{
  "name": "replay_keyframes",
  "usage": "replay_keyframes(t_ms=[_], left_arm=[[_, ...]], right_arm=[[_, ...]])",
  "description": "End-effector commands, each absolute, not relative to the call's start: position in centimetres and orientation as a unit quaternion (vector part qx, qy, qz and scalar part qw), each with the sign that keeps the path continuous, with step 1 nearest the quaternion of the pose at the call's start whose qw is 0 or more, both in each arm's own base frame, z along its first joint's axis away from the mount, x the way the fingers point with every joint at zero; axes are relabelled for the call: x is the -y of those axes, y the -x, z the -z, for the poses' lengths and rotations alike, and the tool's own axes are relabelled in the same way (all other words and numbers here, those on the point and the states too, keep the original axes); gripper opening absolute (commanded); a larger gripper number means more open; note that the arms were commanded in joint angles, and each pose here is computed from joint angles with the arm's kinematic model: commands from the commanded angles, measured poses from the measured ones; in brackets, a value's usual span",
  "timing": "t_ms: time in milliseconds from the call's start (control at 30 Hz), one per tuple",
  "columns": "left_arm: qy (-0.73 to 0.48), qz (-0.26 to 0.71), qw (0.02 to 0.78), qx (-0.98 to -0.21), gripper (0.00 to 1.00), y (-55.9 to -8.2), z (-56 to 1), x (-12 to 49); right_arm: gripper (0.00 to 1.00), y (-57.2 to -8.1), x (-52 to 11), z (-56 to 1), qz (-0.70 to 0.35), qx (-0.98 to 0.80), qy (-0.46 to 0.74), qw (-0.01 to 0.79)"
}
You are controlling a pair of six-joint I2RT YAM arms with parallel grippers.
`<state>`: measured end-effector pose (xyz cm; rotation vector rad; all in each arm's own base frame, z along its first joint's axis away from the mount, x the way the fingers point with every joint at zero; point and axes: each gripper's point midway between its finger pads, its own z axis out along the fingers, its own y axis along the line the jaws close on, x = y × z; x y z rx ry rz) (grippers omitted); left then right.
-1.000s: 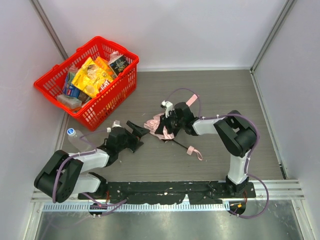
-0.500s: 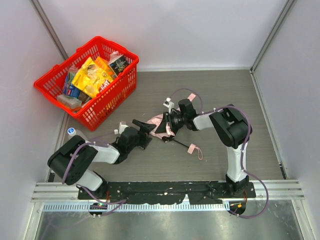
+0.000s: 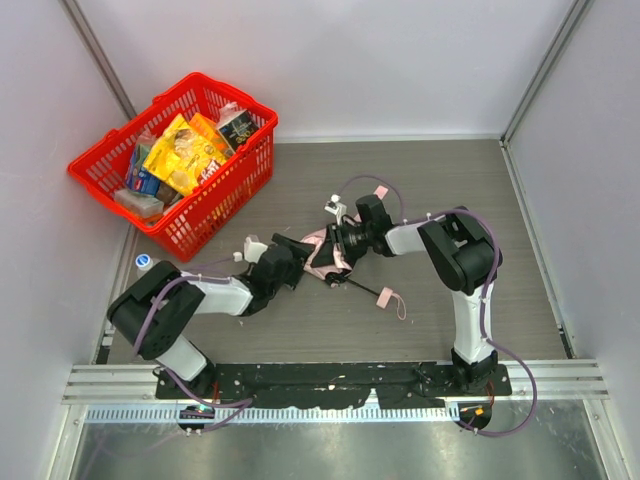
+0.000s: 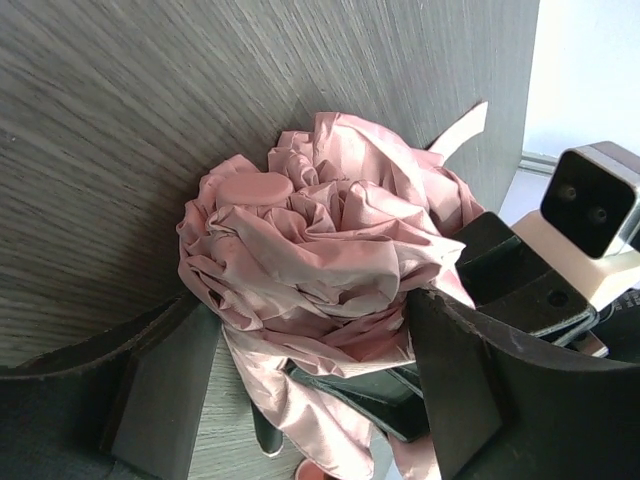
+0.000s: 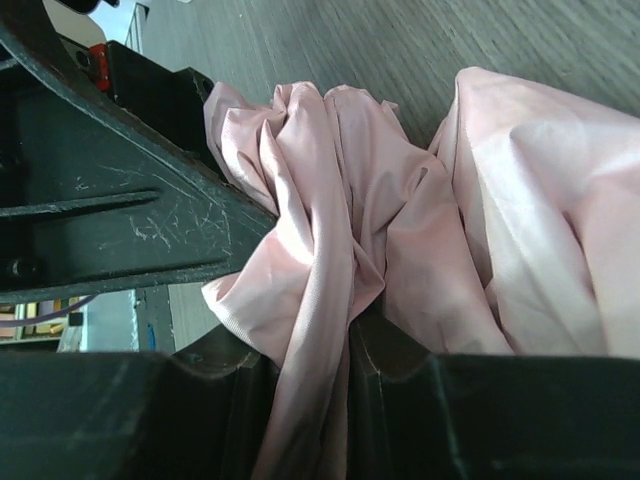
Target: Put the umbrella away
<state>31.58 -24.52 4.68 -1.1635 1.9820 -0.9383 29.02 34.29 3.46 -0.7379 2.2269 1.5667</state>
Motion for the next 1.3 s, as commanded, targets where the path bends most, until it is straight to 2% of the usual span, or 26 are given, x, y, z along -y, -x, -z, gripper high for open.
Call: replay_keyframes(t_ms=[0,100,167,267,333,433,567,767,833,967,1100,1200,1267], left_arm=[[0.415,0.194,0.337,-0.823,0.76,-29.0,2.9,19.3],[0.403,0.204,0.338,-0.826,0.68,-28.5,3.5,19.2],[0.408,0.197,0.321,-0.832,0.72,-27.7,4.1,19.0],[0.442,0.187,0.272,-0.834,0.89,-25.7,4.6,18.4],[0.47,0.164,0.226,-0.838,0.94,-24.4,4.9,18.0],[0.487,0.14,0.187,-0.841,0.97,-24.0,4.0,17.9],[0.502,0.132,0.196,-0.832,0.97,-24.7,2.3,17.7],[0.502,0.081,0.178,-0.842,0.97,-24.8,3.7,17.5],[0.488,0.069,0.171,-0.853,0.92,-24.9,4.8,18.0],[0.48,0.077,0.183,-0.854,0.69,-24.3,6.8,17.3],[0.45,0.114,0.224,-0.857,0.33,-25.2,6.4,17.5],[0.433,0.113,0.228,-0.865,0.1,-25.3,6.2,17.5],[0.424,0.116,0.216,-0.872,0.07,-24.9,6.3,17.9]], right_arm=[[0.01,-21.2,-32.3,3.1,-0.498,-0.828,0.257,-0.005],[0.01,-21.2,-32.5,2.9,-0.498,-0.824,0.271,0.003],[0.01,-20.9,-32.3,2.7,-0.496,-0.826,0.269,-0.006],[0.01,-21.3,-32.0,2.8,-0.477,-0.835,0.274,0.007],[0.01,-21.5,-31.8,2.7,-0.461,-0.84,0.286,0.023],[0.01,-22.2,-31.8,2.5,-0.437,-0.845,0.3,0.067],[0.01,-22.8,-32.3,1.6,-0.431,-0.837,0.316,0.119],[0.01,-23.0,-33.1,0.4,-0.447,-0.823,0.323,0.134],[0.01,-23.0,-33.3,0.0,-0.448,-0.819,0.333,0.134],[0.01,-22.5,-33.6,-0.2,-0.433,-0.814,0.366,0.126],[0.01,-21.7,-33.6,-0.7,-0.43,-0.806,0.387,0.126],[0.01,-21.6,-33.6,-0.8,-0.426,-0.799,0.403,0.132],[0.01,-21.7,-33.7,-0.8,-0.419,-0.801,0.406,0.134]])
